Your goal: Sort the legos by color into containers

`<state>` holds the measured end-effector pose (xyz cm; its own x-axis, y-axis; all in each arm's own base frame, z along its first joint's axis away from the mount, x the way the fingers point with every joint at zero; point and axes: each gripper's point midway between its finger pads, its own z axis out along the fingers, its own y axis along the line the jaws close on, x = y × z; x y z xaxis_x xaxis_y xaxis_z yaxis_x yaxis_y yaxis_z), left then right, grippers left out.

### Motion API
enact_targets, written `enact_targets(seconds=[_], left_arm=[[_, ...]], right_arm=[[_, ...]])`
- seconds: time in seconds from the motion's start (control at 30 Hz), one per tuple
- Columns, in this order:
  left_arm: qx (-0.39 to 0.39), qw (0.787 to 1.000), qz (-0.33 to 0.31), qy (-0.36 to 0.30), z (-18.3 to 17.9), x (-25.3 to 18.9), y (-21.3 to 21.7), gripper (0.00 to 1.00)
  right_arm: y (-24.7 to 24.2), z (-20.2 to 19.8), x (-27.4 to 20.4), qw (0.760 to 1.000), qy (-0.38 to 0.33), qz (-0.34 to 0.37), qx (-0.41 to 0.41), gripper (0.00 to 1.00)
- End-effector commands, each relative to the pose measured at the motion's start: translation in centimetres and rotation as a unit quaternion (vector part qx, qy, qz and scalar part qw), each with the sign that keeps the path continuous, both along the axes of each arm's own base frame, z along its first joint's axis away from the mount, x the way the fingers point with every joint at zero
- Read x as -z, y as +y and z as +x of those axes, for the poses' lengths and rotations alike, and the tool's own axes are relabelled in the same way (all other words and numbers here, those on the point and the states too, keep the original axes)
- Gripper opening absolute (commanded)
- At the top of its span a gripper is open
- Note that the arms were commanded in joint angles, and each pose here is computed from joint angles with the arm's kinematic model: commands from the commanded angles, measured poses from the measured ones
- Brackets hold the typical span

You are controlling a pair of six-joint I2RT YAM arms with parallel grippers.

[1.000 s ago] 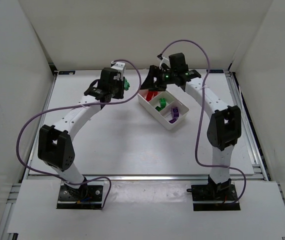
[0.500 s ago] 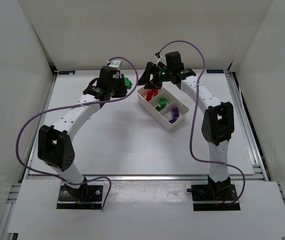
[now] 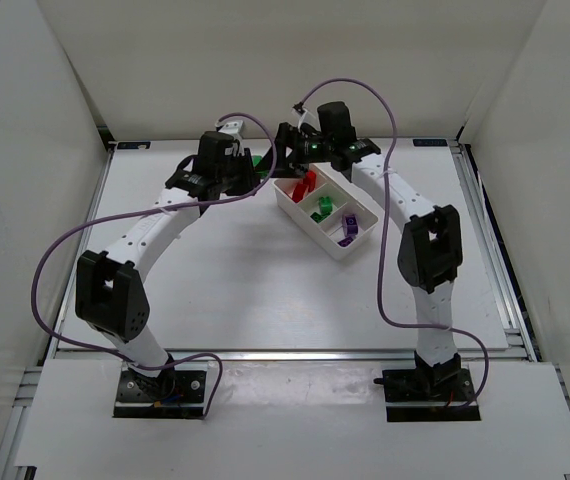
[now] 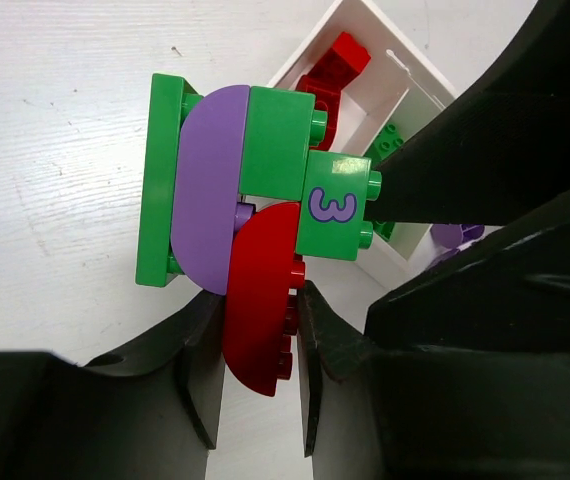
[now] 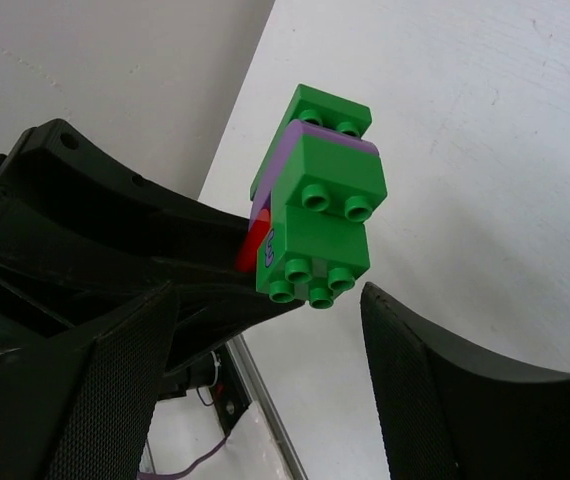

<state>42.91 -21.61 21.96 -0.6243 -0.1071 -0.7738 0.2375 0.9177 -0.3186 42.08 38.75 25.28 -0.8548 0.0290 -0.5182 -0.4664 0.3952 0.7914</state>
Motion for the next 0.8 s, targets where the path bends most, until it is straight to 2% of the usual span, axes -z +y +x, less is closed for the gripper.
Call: enact_targets(seconds=[0.0, 0.03, 0.13, 0.3, 0.4, 0.47, 0.5, 0.57, 0.6, 0.77], left_arm=[[0.018, 0.998, -0.038, -0.044, 0.1, -4.2, -1.1, 0.10], [0.018, 0.998, -0.037, -0.043, 0.1, -4.1, -1.1, 0.10], [0.020, 0.998, -0.037, -0.045, 0.0, -4.2, -1.1, 0.10], [0.027, 0.998, -0.044, -0.048, 0.0, -4.5, -1.4, 0.10], [0.025, 0.997, -0.044, -0.050, 0.1, -4.6, -1.3, 0.10], [0.025, 0.997, -0.042, -0.051, 0.1, -4.5, -1.3, 0.10], [0.024, 0.998, -0.041, -0.051, 0.1, -4.5, -1.3, 0.10], [0.015, 0.998, -0.035, -0.050, 0.2, -4.0, -0.9, 0.10], [0.007, 0.998, -0.031, -0.052, 0.3, -4.0, -0.6, 0.10], [-0.069, 0.996, 0.013, -0.055, 1.0, -2.5, 2.5, 0.10]], right_arm=[[0.7, 0.5, -2.1, 0.999, -0.025, 0.024, -0.007, 0.77], [0.7, 0.5, -2.0, 0.999, -0.024, 0.024, -0.008, 0.76], [0.9, 0.7, -2.1, 0.999, -0.027, 0.026, -0.008, 0.65], [1.0, 0.9, -1.8, 0.999, -0.025, 0.024, -0.003, 0.60], [1.1, 1.1, -1.8, 0.999, -0.027, 0.025, -0.004, 0.51], [1.1, 0.9, -2.0, 0.999, -0.031, 0.028, -0.009, 0.38], [1.2, 0.9, -2.0, 0.999, -0.033, 0.028, -0.010, 0.24], [1.1, 0.9, -2.2, 0.999, -0.037, 0.028, -0.010, 0.11], [1.0, 1.0, -2.2, 0.999, -0.039, 0.026, -0.006, 0.00], [0.3, 0.3, -4.1, 0.997, -0.068, 0.037, -0.015, 0.00]])
